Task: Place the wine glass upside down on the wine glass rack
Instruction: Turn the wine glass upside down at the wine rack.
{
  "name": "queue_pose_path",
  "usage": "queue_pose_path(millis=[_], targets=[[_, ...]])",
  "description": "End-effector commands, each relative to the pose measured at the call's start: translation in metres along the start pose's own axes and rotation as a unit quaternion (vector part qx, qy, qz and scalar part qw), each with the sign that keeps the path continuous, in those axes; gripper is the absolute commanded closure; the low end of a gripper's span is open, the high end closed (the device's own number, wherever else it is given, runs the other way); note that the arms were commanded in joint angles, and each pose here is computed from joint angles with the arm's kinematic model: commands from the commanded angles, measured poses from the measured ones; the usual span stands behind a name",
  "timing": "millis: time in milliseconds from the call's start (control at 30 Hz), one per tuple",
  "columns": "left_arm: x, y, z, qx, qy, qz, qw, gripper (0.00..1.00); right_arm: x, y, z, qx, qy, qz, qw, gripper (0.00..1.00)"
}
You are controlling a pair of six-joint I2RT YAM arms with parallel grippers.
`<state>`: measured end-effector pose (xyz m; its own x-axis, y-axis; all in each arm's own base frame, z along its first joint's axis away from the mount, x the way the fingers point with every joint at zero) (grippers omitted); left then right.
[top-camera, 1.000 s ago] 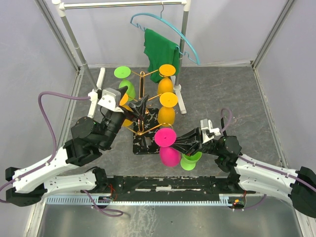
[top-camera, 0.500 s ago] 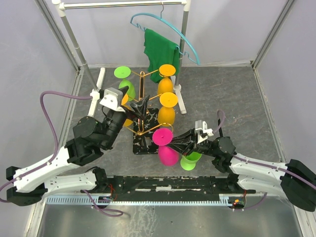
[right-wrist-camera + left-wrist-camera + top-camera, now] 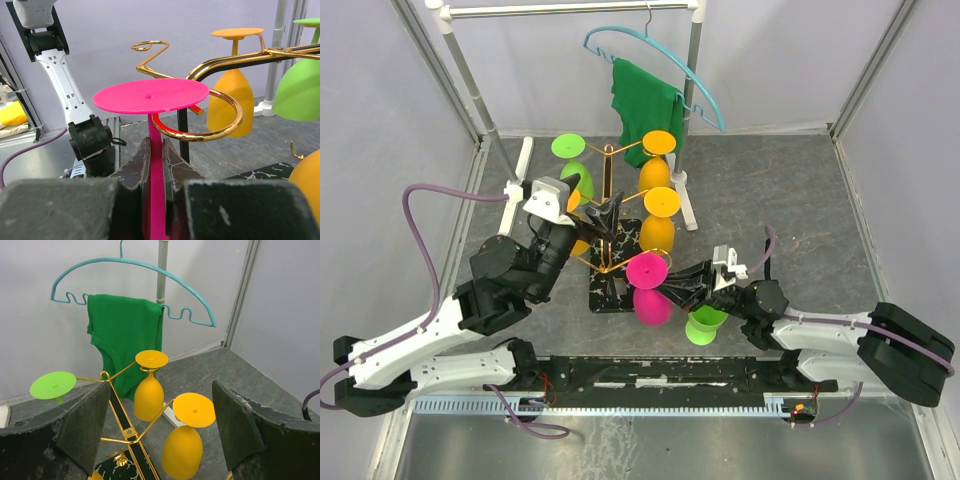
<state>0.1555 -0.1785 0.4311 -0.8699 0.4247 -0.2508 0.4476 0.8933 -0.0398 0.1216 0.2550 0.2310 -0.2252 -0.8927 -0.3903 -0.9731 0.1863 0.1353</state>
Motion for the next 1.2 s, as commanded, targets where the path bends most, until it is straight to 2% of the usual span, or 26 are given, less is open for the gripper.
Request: queue_pose_path(millis=[0,600,867,1167], targets=[[-0.001,0.002,-0.008,0.004,-0.018,-0.007,1.000,0.11,-0.005,-0.011,-0.009,0.031,-0.041,0.034,0.998,0.99],[-0.001,0.003,-0.007,-0.005,-0.019,-0.010,1.000,0.10,0.000,-0.035,-0.008,0.080,-0.048,0.131,0.987,0.99],[0.000,0.004,-0.007,-0.006,-0.019,-0.015,1.000,0.10,0.022,-0.029,-0.011,0.092,-0.048,0.135,0.985,0.99],[-0.001,0.005,-0.005,-0.008,-0.016,-0.022,1.000,0.09,0.020,-0.016,-0.010,0.084,0.003,0.090,0.992,0.99]])
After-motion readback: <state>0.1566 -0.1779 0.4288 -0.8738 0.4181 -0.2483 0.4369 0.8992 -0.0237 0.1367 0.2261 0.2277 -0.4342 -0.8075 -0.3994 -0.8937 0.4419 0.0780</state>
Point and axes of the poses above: each gripper's point midway between its finger pads, its own x axis back along the fingers, its own y axis along the line the jaws close on, z = x × y, the point moved 7 cm from there along x, back along the fingers, and after that the axes turned 1 degree about -x, right-handed, at the moved point
